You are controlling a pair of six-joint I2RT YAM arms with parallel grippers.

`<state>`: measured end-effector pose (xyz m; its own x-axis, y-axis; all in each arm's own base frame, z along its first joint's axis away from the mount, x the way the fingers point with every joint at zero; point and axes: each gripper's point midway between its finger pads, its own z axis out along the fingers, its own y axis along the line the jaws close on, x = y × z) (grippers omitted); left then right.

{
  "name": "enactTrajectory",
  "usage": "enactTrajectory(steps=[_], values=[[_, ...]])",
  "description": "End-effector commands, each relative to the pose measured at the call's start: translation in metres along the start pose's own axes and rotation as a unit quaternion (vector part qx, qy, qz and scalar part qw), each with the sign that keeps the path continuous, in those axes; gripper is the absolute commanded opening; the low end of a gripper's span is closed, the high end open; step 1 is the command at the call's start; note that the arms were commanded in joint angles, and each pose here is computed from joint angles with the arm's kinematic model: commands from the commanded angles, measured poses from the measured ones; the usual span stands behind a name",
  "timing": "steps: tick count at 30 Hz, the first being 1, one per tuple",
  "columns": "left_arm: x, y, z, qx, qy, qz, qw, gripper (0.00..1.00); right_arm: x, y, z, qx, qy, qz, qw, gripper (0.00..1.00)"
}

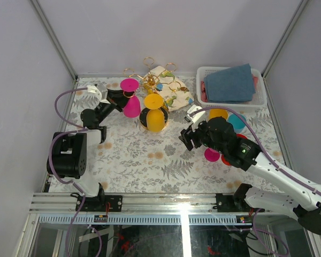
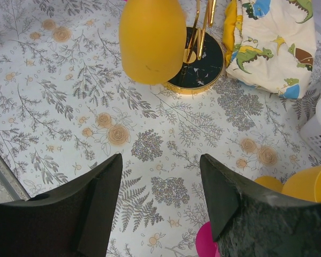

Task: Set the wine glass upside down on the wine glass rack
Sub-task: Turn the wine glass upside down at the wine rack.

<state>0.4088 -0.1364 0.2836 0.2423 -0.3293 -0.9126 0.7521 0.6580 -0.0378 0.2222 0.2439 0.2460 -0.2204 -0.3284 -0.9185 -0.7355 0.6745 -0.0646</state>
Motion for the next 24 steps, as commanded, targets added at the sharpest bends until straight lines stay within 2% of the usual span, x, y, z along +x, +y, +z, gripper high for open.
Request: enactTrajectory(steps=[1,14,24], values=[[-0.021,-0.017,0.001,0.036,-0.022,0.063,0.997,0.00,-0.026,0.000,-0.006,-0.004,-0.031,0.003,0.999,0.67],[-0.015,-0.036,0.003,0.111,0.000,0.099,0.989,0.00,-0.023,0.001,-0.004,-0.007,-0.028,0.003,1.000,0.68],[-0.025,-0.031,0.000,0.066,-0.018,0.072,0.995,0.00,-0.023,0.001,-0.004,-0.008,-0.027,0.003,1.000,0.68]])
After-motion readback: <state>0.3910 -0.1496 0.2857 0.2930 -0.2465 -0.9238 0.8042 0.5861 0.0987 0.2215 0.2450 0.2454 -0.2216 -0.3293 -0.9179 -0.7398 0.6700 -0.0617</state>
